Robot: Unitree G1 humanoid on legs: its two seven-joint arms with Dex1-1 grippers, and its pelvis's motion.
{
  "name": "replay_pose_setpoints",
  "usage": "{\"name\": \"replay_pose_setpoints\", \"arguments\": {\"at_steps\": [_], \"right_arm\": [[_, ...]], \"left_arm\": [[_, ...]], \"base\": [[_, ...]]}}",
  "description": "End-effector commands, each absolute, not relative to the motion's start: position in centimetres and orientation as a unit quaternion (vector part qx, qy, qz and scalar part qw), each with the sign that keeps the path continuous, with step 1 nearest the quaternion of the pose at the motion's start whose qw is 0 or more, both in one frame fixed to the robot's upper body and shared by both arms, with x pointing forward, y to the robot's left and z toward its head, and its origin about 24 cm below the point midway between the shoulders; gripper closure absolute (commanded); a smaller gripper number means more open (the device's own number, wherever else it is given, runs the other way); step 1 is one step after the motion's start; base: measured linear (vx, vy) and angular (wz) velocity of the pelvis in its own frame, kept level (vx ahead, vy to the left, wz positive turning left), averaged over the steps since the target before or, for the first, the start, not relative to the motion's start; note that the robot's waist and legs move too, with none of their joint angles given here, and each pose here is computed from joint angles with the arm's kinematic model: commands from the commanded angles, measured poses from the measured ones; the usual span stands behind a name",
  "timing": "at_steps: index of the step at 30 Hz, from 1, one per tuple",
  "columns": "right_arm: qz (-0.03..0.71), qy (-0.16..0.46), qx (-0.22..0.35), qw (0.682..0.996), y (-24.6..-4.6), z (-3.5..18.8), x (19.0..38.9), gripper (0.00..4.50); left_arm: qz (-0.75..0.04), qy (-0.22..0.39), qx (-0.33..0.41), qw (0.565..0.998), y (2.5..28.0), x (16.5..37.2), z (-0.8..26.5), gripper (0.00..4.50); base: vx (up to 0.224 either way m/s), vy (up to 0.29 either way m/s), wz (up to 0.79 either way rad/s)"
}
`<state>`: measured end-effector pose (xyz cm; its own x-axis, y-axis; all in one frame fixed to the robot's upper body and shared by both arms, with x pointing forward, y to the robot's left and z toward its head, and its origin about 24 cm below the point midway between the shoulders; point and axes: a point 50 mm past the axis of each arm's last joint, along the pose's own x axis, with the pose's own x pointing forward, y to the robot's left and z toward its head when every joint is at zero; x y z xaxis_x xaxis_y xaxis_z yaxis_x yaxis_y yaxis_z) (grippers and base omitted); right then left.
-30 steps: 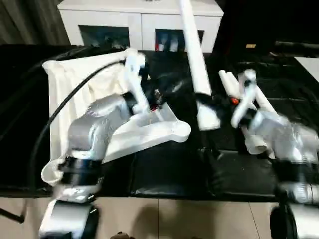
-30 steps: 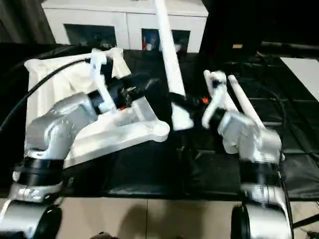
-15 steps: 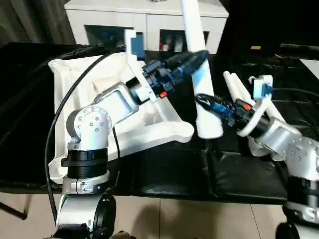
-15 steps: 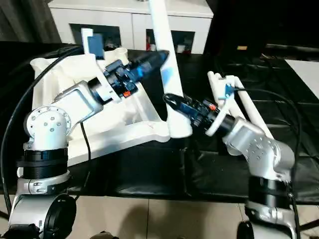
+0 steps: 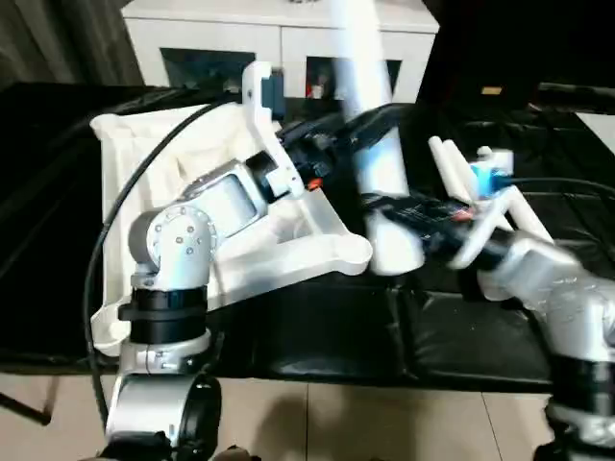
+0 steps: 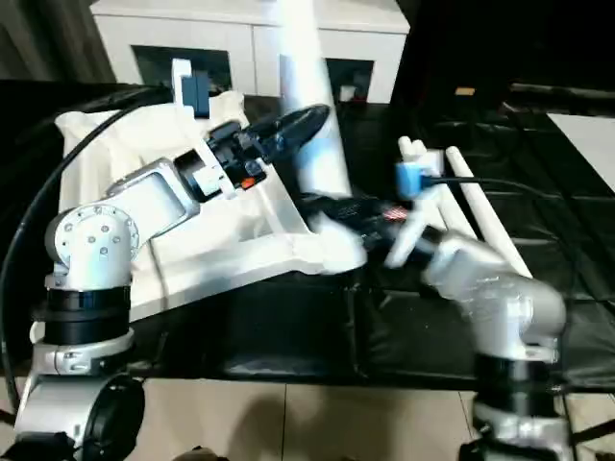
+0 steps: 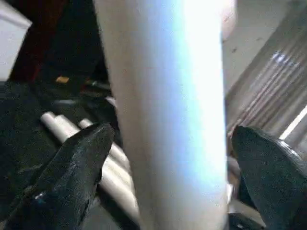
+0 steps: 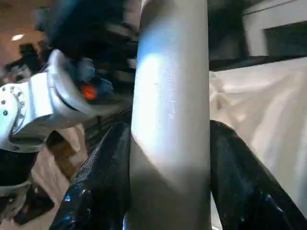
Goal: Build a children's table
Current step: Pick table leg
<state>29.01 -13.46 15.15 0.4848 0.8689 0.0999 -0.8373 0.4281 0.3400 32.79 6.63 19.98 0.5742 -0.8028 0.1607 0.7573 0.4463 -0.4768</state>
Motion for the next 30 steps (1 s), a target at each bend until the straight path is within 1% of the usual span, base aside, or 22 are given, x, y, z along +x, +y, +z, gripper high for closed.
{"name": "replay_pose_setpoints", "arguments": {"at_steps": [1,2,6,9,10,11,13,14,15,18,20,23,24,25,28,29,30], "right_arm": [[0.484,0.017,0.138,0.864,-13.5,16.1,29.4,2.63],[0.472,0.012,0.125,0.873,-13.4,16.1,29.6,2.63],[0.456,0.001,0.102,0.884,-13.0,16.1,29.7,2.63],[0.443,-0.005,0.085,0.892,-12.6,16.0,29.8,2.64],[0.437,-0.006,0.075,0.897,-12.6,15.9,29.9,2.64],[0.425,-0.009,0.056,0.904,-12.5,15.7,30.2,2.64],[0.419,-0.008,0.018,0.908,-12.1,15.2,30.3,2.64],[0.418,-0.008,0.015,0.908,-12.1,15.2,30.3,2.64],[0.417,-0.007,0.008,0.909,-12.0,15.0,30.3,2.64],[0.416,-0.001,-0.016,0.909,-11.9,14.5,30.3,2.64],[0.413,0.0,-0.021,0.911,-11.9,14.4,30.4,2.64],[0.401,-0.006,-0.022,0.916,-12.0,14.3,30.6,2.64],[0.398,-0.007,-0.024,0.917,-12.0,14.3,30.7,2.64],[0.395,-0.009,-0.026,0.918,-12.0,14.3,30.8,2.64],[0.39,-0.012,-0.027,0.92,-12.0,14.3,30.9,2.64],[0.389,-0.012,-0.028,0.921,-12.0,14.3,31.0,2.64],[0.39,-0.013,-0.028,0.921,-12.0,14.3,31.0,2.64]], "left_arm": [[-0.437,0.059,-0.245,0.863,6.6,33.1,19.8,0.0],[-0.427,0.059,-0.249,0.867,6.7,33.3,19.8,0.0],[-0.391,0.061,-0.253,0.883,7.3,34.1,19.6,0.0],[-0.388,0.059,-0.257,0.883,7.4,34.2,19.6,0.0],[-0.388,0.059,-0.256,0.883,7.4,34.2,19.7,0.0],[-0.388,0.059,-0.256,0.883,7.4,34.2,19.7,0.0],[-0.384,0.056,-0.264,0.883,7.3,34.2,19.8,0.0],[-0.383,0.055,-0.265,0.883,7.3,34.2,19.8,0.0],[-0.379,0.054,-0.27,0.883,7.4,34.3,19.9,0.28],[-0.383,0.051,-0.283,0.878,7.4,34.4,20.1,0.4],[-0.386,0.049,-0.286,0.876,7.4,34.3,20.2,0.67],[-0.388,0.05,-0.291,0.873,7.3,34.3,20.3,0.79],[-0.388,0.05,-0.292,0.873,7.4,34.3,20.3,1.04],[-0.389,0.051,-0.293,0.872,7.3,34.3,20.3,1.04],[-0.387,0.052,-0.296,0.872,7.3,34.3,20.3,1.31],[-0.385,0.052,-0.296,0.873,7.3,34.3,20.3,1.31],[-0.385,0.052,-0.296,0.873,7.3,34.3,20.3,1.43]], "base": [[0.0,0.0,0.0],[0.0,0.0,0.0],[0.0,0.0,0.0],[0.0,0.0,0.0],[0.0,0.0,0.0],[0.0,0.0,0.0],[0.0,0.0,0.0],[0.0,0.0,0.0],[0.0,0.0,0.0],[0.0,0.0,0.0],[0.0,0.0,0.0],[0.0,0.0,0.0],[0.0,0.0,0.0],[0.0,0.0,0.0],[0.0,0.0,0.0],[0.0,0.0,0.0],[0.0,0.0,0.0]]}}
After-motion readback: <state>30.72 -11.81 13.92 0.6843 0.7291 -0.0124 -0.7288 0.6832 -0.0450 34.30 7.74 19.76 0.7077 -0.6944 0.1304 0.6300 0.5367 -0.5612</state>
